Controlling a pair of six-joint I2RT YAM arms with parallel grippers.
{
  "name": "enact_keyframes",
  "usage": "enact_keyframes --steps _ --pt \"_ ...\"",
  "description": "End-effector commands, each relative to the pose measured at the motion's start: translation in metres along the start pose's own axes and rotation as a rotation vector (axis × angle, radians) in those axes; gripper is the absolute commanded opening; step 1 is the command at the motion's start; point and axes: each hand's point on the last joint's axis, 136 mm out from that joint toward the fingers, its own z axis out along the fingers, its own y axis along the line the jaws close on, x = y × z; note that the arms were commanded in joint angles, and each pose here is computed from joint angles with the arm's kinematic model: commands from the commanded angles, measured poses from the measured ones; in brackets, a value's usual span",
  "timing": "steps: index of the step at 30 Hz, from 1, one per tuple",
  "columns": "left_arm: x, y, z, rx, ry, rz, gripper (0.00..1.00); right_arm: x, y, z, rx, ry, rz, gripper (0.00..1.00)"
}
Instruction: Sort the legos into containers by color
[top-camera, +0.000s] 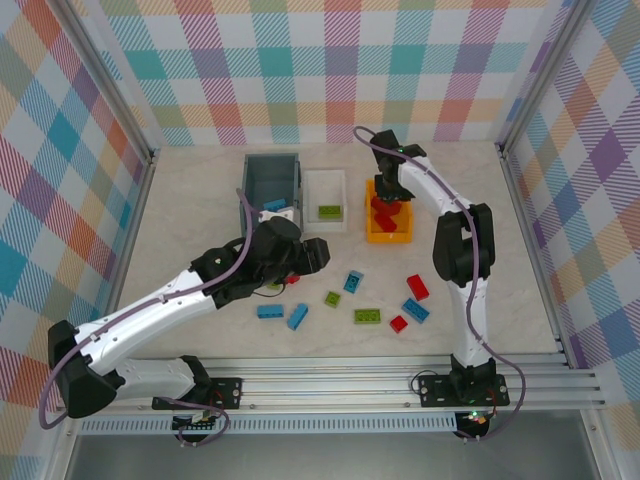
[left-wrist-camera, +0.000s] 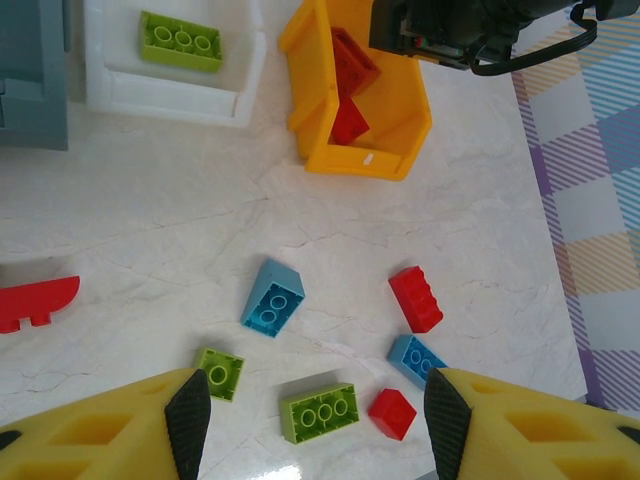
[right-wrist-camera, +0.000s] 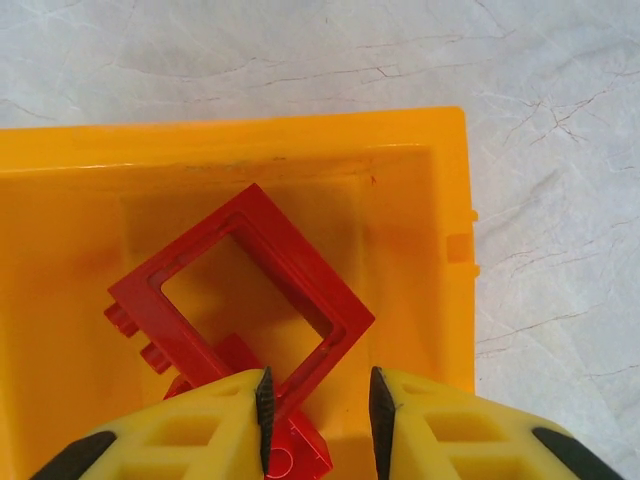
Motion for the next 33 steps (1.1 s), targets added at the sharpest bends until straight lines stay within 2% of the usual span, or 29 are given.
enact_keyframes --steps 1,5,8,11,14,19,22,26,33 --pt "0.001 0.008 -0.011 -0.029 -0.014 0.027 0.61 -0.019 -0.004 -0.045 -0.045 -0.077 0.013 0.34" --pt "0.002 0.031 -0.02 -0.126 -0.019 0.022 0.6 -0.027 -0.007 -0.09 -0.079 -0.166 0.025 0.32" --pt "0.006 0.068 -0.027 -0.26 0.003 -0.018 0.61 -0.019 0.003 -0.136 -0.144 -0.262 0.006 0.32" --pt "0.014 0.113 -0.032 -0.344 0.036 -0.125 0.62 0.013 0.029 -0.177 -0.245 -0.34 -0.046 0.32" --pt "0.025 0.157 -0.034 -0.399 0.056 -0.273 0.63 0.072 0.076 -0.207 -0.409 -0.364 -0.138 0.34" --pt "0.04 0.212 -0.019 -0.454 0.086 -0.536 0.67 0.189 0.156 -0.232 -0.735 -0.285 -0.309 0.39" --pt "0.039 0.226 0.0 -0.465 0.097 -0.649 0.67 0.234 0.179 -0.242 -0.846 -0.269 -0.372 0.44" --pt "0.038 0.238 0.024 -0.497 0.106 -0.738 0.71 0.259 0.187 -0.243 -0.91 -0.239 -0.372 0.49" --pt "0.035 0.263 0.045 -0.575 0.063 -0.814 0.73 0.26 0.188 -0.245 -0.91 -0.233 -0.371 0.52"
